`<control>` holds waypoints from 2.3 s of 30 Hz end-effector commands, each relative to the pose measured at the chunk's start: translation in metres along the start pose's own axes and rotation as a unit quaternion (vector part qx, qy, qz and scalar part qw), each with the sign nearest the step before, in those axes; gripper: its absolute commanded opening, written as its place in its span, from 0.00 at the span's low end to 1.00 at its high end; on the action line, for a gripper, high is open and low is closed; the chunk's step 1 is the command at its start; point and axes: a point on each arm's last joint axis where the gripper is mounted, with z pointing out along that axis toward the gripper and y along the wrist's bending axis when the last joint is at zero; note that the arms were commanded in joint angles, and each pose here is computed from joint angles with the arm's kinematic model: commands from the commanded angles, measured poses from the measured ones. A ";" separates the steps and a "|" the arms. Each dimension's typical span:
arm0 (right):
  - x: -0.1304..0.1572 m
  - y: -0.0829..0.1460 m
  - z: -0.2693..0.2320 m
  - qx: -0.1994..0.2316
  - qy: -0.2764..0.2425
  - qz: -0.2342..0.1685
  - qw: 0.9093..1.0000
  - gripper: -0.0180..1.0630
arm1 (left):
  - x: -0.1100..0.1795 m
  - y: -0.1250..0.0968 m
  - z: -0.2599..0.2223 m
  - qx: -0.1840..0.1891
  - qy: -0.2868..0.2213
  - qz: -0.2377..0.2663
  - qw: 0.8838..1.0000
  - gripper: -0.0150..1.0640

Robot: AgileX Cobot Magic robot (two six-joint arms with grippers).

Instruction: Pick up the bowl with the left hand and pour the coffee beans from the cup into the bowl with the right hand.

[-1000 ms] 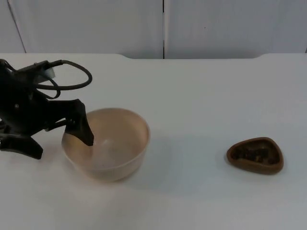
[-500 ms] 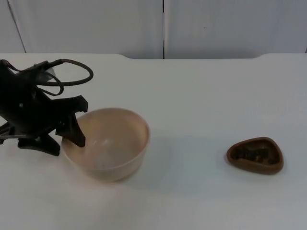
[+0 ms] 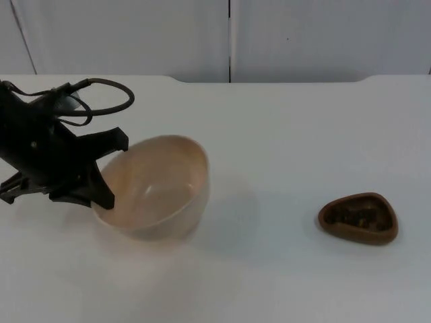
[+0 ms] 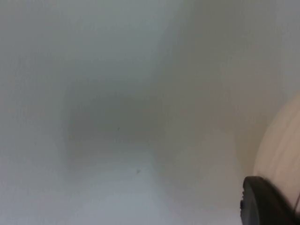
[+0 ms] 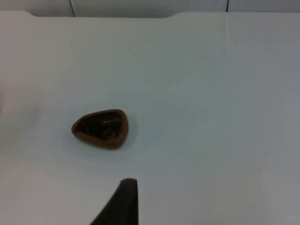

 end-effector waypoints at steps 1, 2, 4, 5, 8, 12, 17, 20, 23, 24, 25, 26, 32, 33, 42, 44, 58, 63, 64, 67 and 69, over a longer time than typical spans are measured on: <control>0.000 0.000 0.000 0.003 -0.004 0.000 1.000 0.99 | 0.001 -0.001 0.000 0.007 0.001 -0.006 1.000 0.01; 0.000 0.000 0.000 0.003 -0.004 0.000 1.000 0.99 | 0.001 -0.001 0.000 0.008 0.003 -0.006 1.000 0.01; 0.000 0.000 0.000 0.003 -0.004 0.000 1.000 0.99 | 0.001 -0.001 0.000 0.009 0.005 -0.006 1.000 0.01; 0.000 0.000 0.000 0.003 -0.004 0.000 1.000 0.99 | 0.001 -0.002 -0.002 0.011 0.005 -0.005 1.000 0.01; 0.000 0.000 0.000 0.003 -0.004 0.000 1.000 0.99 | 0.001 -0.009 -0.010 0.019 0.001 0.004 1.000 0.01; 0.000 0.000 0.000 0.003 -0.004 0.000 1.000 0.99 | 0.004 -0.028 -0.025 0.021 -0.015 0.033 0.999 0.01; 0.000 0.000 0.000 0.003 -0.004 0.000 1.000 0.99 | 0.008 -0.059 -0.039 -0.002 -0.014 0.087 0.996 0.01; 0.000 0.000 0.000 0.003 -0.004 0.000 1.000 0.99 | 0.010 -0.072 -0.045 -0.027 -0.004 0.115 0.993 0.01; 0.000 0.000 0.000 0.003 -0.004 0.000 1.000 0.99 | 0.017 -0.095 -0.047 -0.076 0.009 0.144 0.987 0.01; 0.000 0.000 0.000 0.003 -0.004 0.000 1.000 0.99 | 0.017 -0.095 -0.047 -0.076 0.009 0.144 0.987 0.01; 0.000 0.000 0.000 0.003 -0.004 0.000 1.000 0.99 | 0.021 -0.101 -0.046 -0.082 0.012 0.156 0.984 0.01; 0.000 0.000 0.000 0.003 -0.004 0.000 1.000 0.99 | 0.024 -0.107 -0.044 -0.084 0.012 0.160 0.983 0.01; 0.000 0.000 0.000 0.003 -0.004 0.000 1.000 0.99 | 0.036 -0.120 -0.038 -0.082 0.030 0.181 0.980 0.01; 0.000 0.000 0.000 0.003 -0.004 0.000 1.000 0.99 | 0.037 -0.121 -0.038 -0.076 0.031 0.174 0.981 0.01; 0.000 0.000 0.000 0.003 -0.004 0.000 1.000 0.99 | 0.041 -0.121 -0.039 -0.074 0.056 0.167 0.982 0.01; 0.000 0.000 0.000 0.003 -0.004 0.000 1.000 0.99 | 0.042 -0.122 -0.038 -0.064 0.056 0.155 0.984 0.01; 0.000 0.000 0.000 0.002 -0.005 0.001 1.000 0.99 | 0.035 -0.111 -0.040 -0.135 0.020 0.111 0.984 0.01; -0.004 0.000 0.006 0.001 0.014 0.003 1.000 0.99 | 0.033 -0.107 -0.041 -0.157 0.010 0.089 0.984 0.01; -0.005 0.001 0.009 -0.001 0.025 0.004 1.000 0.99 | 0.034 -0.108 -0.041 -0.154 0.012 0.086 0.984 0.01; -0.011 0.002 0.016 -0.008 0.047 0.009 0.999 0.99 | 0.034 -0.108 -0.041 -0.154 0.012 0.086 0.984 0.01; -0.016 0.003 0.020 -0.013 0.056 0.013 0.998 0.99 | 0.034 -0.108 -0.041 -0.154 0.012 0.086 0.984 0.01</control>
